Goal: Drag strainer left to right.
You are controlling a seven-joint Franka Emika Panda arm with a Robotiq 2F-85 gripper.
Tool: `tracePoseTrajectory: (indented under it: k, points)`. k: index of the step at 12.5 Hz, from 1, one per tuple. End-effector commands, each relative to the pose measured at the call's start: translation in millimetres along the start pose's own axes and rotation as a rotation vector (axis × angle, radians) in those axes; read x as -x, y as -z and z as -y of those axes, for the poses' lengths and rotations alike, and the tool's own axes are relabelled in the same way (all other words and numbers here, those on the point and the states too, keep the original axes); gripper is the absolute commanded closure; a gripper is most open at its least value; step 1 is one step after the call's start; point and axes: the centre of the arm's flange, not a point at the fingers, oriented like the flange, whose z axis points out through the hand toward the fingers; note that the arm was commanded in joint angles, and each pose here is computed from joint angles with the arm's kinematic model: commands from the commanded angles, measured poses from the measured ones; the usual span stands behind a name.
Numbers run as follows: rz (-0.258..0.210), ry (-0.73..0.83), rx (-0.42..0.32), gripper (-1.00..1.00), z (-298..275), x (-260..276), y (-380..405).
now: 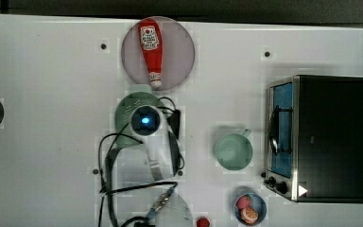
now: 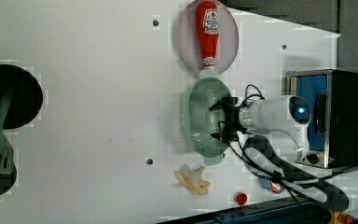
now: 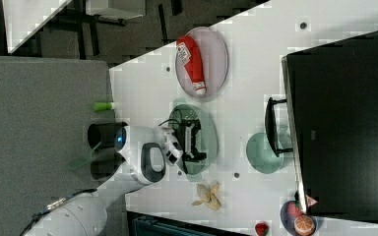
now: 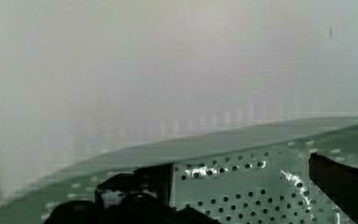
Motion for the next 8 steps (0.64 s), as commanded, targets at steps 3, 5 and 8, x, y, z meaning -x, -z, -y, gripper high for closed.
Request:
tracePoseTrajectory:
  k: [3, 5, 8]
  points:
    - [-0.011, 0.072, -0.034, -1.0, 17.7, -81.0, 11.4]
    - [-0.021, 0.051, -0.049, -1.0, 20.6, -102.7, 12.4]
    - [-0.036, 0.06, -0.051, -1.0, 21.5, -128.8, 12.5]
